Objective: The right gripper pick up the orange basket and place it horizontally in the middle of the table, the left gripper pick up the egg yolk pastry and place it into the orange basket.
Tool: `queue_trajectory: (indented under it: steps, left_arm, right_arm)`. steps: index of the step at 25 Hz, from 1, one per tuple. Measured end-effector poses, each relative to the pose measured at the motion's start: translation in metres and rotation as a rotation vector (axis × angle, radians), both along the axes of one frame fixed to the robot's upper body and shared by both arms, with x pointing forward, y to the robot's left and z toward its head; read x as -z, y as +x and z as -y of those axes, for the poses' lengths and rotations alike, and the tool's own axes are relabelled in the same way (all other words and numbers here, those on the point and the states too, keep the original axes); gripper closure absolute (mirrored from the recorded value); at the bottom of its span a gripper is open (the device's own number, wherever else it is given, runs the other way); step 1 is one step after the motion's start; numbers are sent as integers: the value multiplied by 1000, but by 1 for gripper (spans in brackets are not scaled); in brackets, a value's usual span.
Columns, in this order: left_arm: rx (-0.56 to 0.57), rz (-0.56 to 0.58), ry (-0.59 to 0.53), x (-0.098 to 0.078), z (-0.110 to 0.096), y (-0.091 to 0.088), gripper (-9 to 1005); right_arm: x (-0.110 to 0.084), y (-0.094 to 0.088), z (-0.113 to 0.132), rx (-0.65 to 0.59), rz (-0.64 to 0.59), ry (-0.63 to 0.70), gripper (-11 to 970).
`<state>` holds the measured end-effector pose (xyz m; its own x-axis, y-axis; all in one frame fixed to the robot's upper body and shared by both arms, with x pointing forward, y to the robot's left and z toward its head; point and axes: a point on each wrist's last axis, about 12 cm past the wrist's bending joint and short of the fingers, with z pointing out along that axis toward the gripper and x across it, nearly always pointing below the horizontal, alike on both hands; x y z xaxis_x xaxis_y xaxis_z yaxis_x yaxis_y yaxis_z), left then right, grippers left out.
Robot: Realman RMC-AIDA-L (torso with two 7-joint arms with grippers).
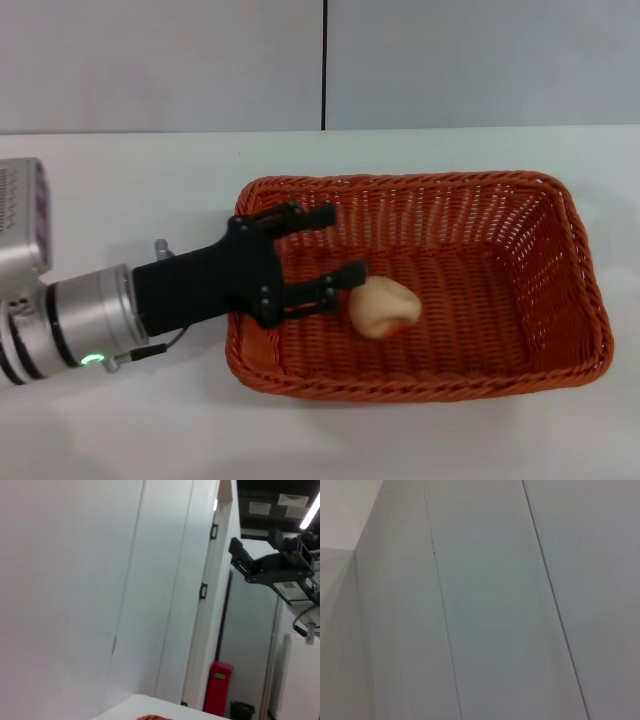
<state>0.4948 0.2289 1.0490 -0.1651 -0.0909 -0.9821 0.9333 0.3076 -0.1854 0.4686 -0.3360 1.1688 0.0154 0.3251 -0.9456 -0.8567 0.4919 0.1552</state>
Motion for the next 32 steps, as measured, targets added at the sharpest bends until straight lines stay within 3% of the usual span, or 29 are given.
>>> queue_trajectory:
  steps: [3,4,5,6,9,10,13,15,16,18,19,20,25,27,32]
  left_arm:
    - [-47,13,-19,-1,-13,-3,270]
    - [-87,22,-32,-2,-22,-7,253]
    - [-192,51,-61,-4,-45,-14,236]
    - [-192,51,-61,-4,-45,-14,219]
    - [-368,90,-92,-6,-81,-30,167]
    - [-475,108,-103,-6,-102,-42,168]
    - [-564,119,-111,-7,-119,-52,170]
    - [-713,132,-128,-6,-142,-71,171]
    - [-713,132,-128,-6,-142,-71,171]
    - [-841,142,-138,-4,-157,-87,171]
    - [-841,142,-138,-4,-157,-87,171]
    - [-888,151,-131,-3,-163,-93,172]
    - [-979,174,-99,-6,-179,-106,172]
    - [-1073,210,-114,-6,-185,-117,171]
    - [-1138,250,-107,-1,-182,-133,172]
  right_arm:
    - [1,0,0,1,-1,4,351]
    - [2,0,0,3,-2,6,351]
    - [6,0,0,13,-2,9,351]
    - [6,0,0,13,-2,9,351]
    - [16,0,2,51,0,17,351]
    - [25,0,6,101,14,18,351]
    - [36,0,14,185,39,23,350]
    - [51,3,27,349,74,35,350]
    - [51,3,27,349,74,35,350]
    - [69,13,36,552,96,10,350]
    - [69,13,36,552,96,10,351]
    - [78,20,38,663,108,-13,351]
    - [93,39,26,842,126,-54,351]
    - [95,42,24,864,125,-60,351]
    - [97,48,21,911,104,-44,350]
